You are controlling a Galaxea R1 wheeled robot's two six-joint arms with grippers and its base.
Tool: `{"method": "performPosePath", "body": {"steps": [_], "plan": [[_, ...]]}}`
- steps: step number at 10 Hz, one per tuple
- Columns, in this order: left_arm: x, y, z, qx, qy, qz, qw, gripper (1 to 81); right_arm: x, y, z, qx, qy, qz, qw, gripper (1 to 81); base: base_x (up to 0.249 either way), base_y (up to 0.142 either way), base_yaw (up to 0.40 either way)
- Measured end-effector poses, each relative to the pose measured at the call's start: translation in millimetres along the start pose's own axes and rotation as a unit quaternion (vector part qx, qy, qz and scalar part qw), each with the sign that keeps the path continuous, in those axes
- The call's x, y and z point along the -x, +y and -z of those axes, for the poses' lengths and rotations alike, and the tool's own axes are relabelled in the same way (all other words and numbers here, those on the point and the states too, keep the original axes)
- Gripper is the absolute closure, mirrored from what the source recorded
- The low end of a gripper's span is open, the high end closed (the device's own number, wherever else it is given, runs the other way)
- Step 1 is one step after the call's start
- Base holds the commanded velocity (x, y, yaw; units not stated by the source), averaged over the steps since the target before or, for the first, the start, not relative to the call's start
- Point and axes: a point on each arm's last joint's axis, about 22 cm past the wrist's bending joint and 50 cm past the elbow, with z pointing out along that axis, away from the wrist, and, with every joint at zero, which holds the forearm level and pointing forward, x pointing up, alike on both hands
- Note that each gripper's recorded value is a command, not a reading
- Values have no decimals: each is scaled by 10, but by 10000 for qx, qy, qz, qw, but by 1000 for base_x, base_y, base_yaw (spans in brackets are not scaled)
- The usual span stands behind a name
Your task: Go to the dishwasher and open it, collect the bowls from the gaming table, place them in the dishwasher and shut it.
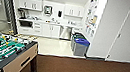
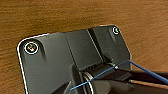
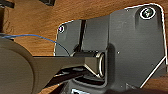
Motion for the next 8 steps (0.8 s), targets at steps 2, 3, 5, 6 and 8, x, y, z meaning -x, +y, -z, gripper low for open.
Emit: {"method": "performPosePath", "body": {"steps": [2, 3, 5, 6, 8], "plan": [[7, -5, 3, -4, -5, 0, 10000, 10, 1, 0, 0, 0, 5, -4, 10000, 10, 212, 0, 0], [0, -3, 1, -2, 0, 0, 10000, 10, -7, 2, 2, 1, 18, -8, 10000, 10, 211, 0, 0], [0, -3, 1, -2, 0, 0, 10000, 10, -40, 17, 3, 13, 95, -42, 9999, 10, 212, 0, 0], [9, -2, 2, -2, -4, 1, 10000, 10, -30, 63, 12, 58, 90, -38, 9999, 10, 227, 0, 0], [22, -10, 6, -7, -12, 2, 10000, 10, -30, 55, 3, 56, 89, -39, 9999, 10, 236, 0, 0]]}}
